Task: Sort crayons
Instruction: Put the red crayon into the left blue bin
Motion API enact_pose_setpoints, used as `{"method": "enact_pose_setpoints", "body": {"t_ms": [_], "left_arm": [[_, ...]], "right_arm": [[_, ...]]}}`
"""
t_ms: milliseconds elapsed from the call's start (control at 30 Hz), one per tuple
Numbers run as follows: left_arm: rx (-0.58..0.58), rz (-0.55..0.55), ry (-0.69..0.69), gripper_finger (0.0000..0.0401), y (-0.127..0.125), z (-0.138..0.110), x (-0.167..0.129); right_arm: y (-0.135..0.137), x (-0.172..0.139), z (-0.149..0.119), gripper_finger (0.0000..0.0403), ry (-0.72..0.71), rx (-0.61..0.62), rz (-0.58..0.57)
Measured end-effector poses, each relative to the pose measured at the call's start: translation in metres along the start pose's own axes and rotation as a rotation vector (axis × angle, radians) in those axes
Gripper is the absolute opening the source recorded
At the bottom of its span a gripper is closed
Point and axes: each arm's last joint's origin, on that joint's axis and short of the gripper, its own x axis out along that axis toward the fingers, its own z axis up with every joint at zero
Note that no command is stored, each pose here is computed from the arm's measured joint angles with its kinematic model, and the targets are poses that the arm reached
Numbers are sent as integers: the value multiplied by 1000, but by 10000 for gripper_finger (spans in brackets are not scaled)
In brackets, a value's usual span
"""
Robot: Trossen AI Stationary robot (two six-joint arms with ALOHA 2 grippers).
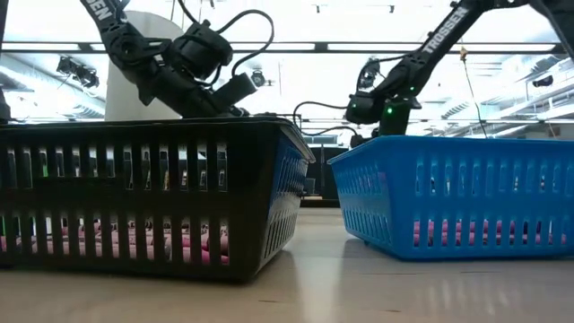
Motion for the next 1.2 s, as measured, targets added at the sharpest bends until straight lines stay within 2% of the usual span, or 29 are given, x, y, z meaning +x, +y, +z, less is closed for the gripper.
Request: {"method": "enact_pose_setpoints", "body": {"t_ms": [267, 467, 600, 767, 1200], "left_arm": [[8, -16, -4, 194, -4, 2, 0], [8, -16, -4, 194, -4, 2, 0], [3, -13, -11, 194, -4, 2, 0], [-2, -11, -16, 194, -4, 3, 0], [-12, -20, -15, 194, -4, 2, 0]], "right_arm": [[-10, 10, 11, 205, 87, 11, 2], [-21, 12, 11, 255, 103, 49, 4], [-19, 17, 8, 276, 135, 45, -1], [-9, 17, 15, 281, 161, -30, -43], [-1, 29, 50, 280, 220, -76, -26]]}}
